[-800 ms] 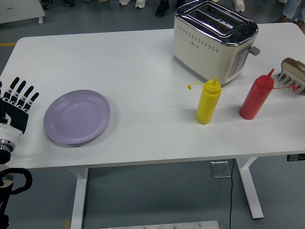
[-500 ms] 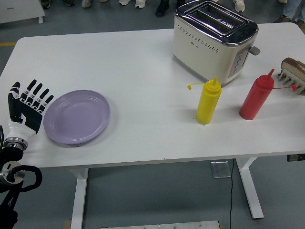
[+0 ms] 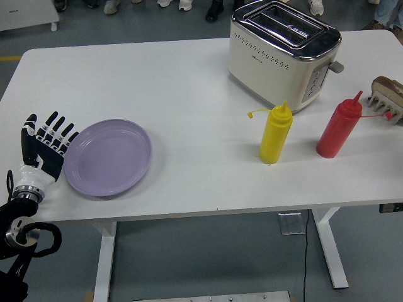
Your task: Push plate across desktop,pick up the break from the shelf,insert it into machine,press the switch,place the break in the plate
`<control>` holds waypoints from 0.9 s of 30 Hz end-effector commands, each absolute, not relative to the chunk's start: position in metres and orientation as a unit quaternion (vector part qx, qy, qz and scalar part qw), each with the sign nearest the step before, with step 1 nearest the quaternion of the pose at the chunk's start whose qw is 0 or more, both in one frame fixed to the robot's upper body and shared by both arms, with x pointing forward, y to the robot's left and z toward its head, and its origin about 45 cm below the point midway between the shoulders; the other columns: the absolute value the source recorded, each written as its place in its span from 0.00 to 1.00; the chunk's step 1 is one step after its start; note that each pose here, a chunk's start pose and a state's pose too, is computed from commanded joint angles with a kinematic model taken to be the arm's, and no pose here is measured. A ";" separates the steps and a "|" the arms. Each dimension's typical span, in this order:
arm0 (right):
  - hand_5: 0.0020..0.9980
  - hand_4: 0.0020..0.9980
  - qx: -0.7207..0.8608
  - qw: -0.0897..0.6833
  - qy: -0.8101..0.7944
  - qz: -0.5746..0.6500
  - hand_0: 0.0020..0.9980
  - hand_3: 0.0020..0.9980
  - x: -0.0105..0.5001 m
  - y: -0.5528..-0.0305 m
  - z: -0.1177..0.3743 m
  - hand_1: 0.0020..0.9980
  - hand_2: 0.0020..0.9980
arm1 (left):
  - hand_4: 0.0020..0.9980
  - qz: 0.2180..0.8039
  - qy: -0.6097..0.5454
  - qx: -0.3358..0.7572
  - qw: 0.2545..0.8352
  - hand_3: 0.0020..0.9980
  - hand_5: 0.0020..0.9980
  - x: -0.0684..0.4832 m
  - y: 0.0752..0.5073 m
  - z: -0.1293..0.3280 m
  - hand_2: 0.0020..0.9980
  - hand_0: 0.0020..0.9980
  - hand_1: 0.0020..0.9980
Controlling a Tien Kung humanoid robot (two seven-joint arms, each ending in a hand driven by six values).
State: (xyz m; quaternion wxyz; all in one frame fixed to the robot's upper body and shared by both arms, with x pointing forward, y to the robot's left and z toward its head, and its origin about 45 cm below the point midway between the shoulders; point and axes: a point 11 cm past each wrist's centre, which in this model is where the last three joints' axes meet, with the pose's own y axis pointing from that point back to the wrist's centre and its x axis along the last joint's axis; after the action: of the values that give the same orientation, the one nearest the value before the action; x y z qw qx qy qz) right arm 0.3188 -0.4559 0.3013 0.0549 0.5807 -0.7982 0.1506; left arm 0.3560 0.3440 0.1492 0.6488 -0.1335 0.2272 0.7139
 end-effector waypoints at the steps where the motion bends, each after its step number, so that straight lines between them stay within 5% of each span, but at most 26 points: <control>1: 0.36 0.69 0.582 0.055 -0.798 0.148 0.85 0.80 0.319 -0.456 0.300 0.81 0.81 | 0.65 0.714 0.227 -0.135 0.648 0.87 1.00 0.355 0.345 0.150 0.92 0.84 0.87; 27: 0.35 0.70 0.590 0.094 -0.785 0.164 0.85 0.80 0.326 -0.450 0.299 0.81 0.81 | 0.65 0.691 0.256 -0.128 0.664 0.87 1.00 0.354 0.323 0.134 0.92 0.84 0.88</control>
State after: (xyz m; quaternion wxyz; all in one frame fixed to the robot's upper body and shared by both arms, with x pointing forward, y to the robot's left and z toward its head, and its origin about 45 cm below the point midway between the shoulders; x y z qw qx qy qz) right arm 0.3262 -0.4501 0.2990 0.0941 0.5903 -0.7847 0.1642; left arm 0.3543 0.3227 0.1344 0.6643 -0.1276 0.2559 0.6906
